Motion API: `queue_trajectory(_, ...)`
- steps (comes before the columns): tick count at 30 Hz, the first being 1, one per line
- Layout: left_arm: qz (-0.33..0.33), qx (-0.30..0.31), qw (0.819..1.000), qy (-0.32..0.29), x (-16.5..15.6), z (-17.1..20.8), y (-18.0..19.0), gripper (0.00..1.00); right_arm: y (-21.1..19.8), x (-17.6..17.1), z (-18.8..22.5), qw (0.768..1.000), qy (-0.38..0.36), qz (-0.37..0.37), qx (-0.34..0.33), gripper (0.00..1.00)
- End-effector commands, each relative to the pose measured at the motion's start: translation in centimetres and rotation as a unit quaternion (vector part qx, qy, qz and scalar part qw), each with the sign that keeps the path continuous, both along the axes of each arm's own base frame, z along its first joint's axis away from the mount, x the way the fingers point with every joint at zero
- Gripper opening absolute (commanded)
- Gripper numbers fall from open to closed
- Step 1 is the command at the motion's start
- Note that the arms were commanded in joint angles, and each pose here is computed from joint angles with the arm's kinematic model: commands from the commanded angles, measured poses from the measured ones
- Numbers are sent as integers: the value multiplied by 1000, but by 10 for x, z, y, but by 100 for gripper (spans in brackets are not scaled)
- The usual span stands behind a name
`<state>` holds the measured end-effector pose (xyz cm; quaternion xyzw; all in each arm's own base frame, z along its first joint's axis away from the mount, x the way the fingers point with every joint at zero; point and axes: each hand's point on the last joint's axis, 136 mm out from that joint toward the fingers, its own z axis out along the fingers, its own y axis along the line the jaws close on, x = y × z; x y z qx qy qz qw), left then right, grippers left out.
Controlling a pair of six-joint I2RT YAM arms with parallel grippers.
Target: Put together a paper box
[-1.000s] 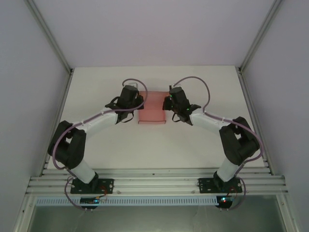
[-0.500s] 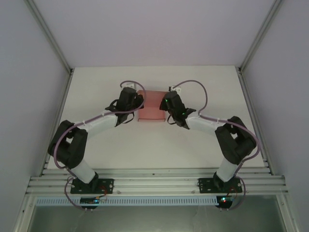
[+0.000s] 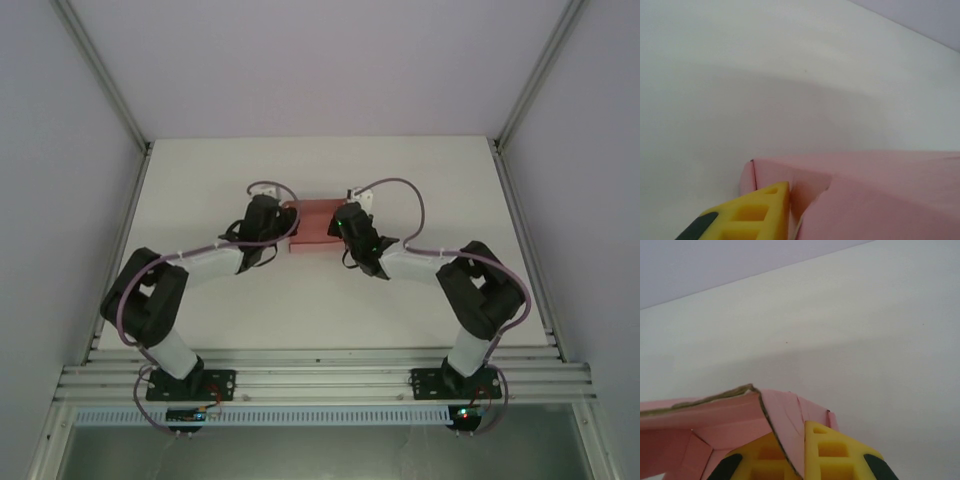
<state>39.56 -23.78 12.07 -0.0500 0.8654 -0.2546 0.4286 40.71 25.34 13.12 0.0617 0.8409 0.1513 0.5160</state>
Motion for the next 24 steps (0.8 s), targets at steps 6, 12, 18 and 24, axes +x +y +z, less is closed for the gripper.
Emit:
queue_trajectory(6, -85, -1, 996, -39, -40, 4, -20, 29, 2, -29, -11, 999, -11, 20, -36, 0)
queue_trajectory(12, -79, 24, 995, -50, -57, 12, -2, 49, -7, -42, -15, 998, -28, 26, -53, 0)
queue_trajectory(18, -65, 27, 997, -29, -82, 13, 20, 100, -10, -55, -24, 993, -45, 44, -99, 0)
queue_trajectory(24, -38, 37, 999, 5, -107, 14, 45, 99, -6, -62, -21, 990, -59, 60, -115, 0)
